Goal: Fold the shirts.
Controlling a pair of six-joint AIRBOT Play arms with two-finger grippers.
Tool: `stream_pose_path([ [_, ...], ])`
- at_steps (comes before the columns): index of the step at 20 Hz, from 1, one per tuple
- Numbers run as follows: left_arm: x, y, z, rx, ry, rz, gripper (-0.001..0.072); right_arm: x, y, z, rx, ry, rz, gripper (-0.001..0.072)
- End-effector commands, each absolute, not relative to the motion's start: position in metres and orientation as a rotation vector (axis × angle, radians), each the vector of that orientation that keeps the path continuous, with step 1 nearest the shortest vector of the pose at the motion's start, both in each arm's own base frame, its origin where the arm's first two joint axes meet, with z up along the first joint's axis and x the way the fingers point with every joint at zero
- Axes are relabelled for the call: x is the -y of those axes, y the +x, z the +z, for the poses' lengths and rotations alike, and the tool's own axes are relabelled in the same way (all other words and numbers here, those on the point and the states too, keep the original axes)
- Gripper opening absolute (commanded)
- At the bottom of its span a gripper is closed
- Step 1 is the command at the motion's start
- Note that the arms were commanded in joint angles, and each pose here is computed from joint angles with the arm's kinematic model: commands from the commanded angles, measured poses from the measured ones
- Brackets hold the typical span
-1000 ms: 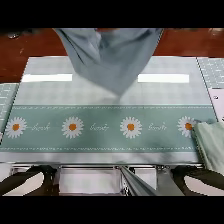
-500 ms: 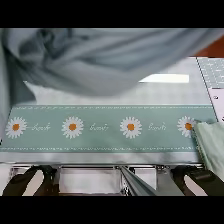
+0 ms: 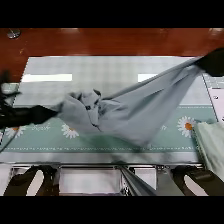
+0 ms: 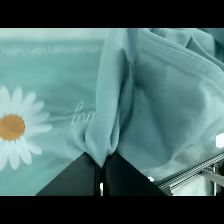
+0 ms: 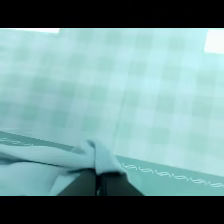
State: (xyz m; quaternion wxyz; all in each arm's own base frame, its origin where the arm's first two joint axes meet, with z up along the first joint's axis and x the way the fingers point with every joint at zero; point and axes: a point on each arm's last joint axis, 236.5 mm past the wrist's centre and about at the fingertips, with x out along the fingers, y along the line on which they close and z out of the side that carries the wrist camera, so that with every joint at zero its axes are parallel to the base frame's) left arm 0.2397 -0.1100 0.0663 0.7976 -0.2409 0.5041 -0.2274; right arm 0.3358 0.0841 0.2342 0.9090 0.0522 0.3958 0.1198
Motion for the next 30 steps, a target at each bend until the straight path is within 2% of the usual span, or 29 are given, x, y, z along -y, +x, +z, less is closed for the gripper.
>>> stream_pose_path([
  [1,0.118,0.247,-0.032,-1.14,-0.609,-0.367,0.0041,-0.091,0.395,0.138,-0.947,0.165,0.204,0.0021],
  [4,0.123,0.293,-0.061,-1.108,-0.605,-0.281,0.0041,-0.107,0.442,0.079,-1.051,0.227,0.207,0.0021],
  [9,0.139,0.363,-0.063,-1.125,-0.65,-0.284,0.0048,-0.134,0.501,0.044,-1.107,0.392,0.21,0.0023],
  [10,0.146,0.37,-0.057,-1.141,-0.65,-0.318,0.0178,-0.138,0.507,0.045,-1.104,0.433,0.221,0.0148],
  [11,0.152,0.373,-0.049,-1.169,-0.633,-0.366,0.062,-0.139,0.509,0.05,-1.103,0.477,0.235,0.0589],
  [12,0.15,0.373,-0.042,-1.201,-0.58,-0.407,0.0699,-0.135,0.508,0.057,-1.11,0.492,0.259,0.0624],
  [14,0.12,0.368,-0.027,-1.277,-0.492,-0.4,0.0699,-0.107,0.489,0.074,-1.172,0.461,0.291,0.0624],
  [16,0.076,0.359,-0.017,-1.318,-0.476,-0.331,0.0698,-0.052,0.453,0.082,-1.261,0.366,0.25,0.0623],
  [18,0.049,0.339,-0.012,-1.339,-0.555,-0.288,0.0699,0.021,0.408,0.081,-1.357,0.294,0.073,0.0623],
  [20,0.05,0.309,-0.028,-1.374,-0.65,-0.278,0.0698,0.06,0.376,0.074,-1.337,0.372,-0.045,0.0622],
  [23,0.112,0.264,-0.048,-1.395,-0.855,-0.463,0.0698,0.038,0.341,0.042,-1.254,0.578,-0.005,0.0622],
  [25,0.134,0.25,-0.065,-1.377,-0.92,-0.493,0.0698,0.003,0.311,0.016,-1.264,0.637,0.081,0.0622],
  [30,0.173,0.251,-0.086,-1.339,-0.836,-0.525,0.069,-0.051,0.243,-0.047,-1.414,0.701,0.145,0.0622],
])
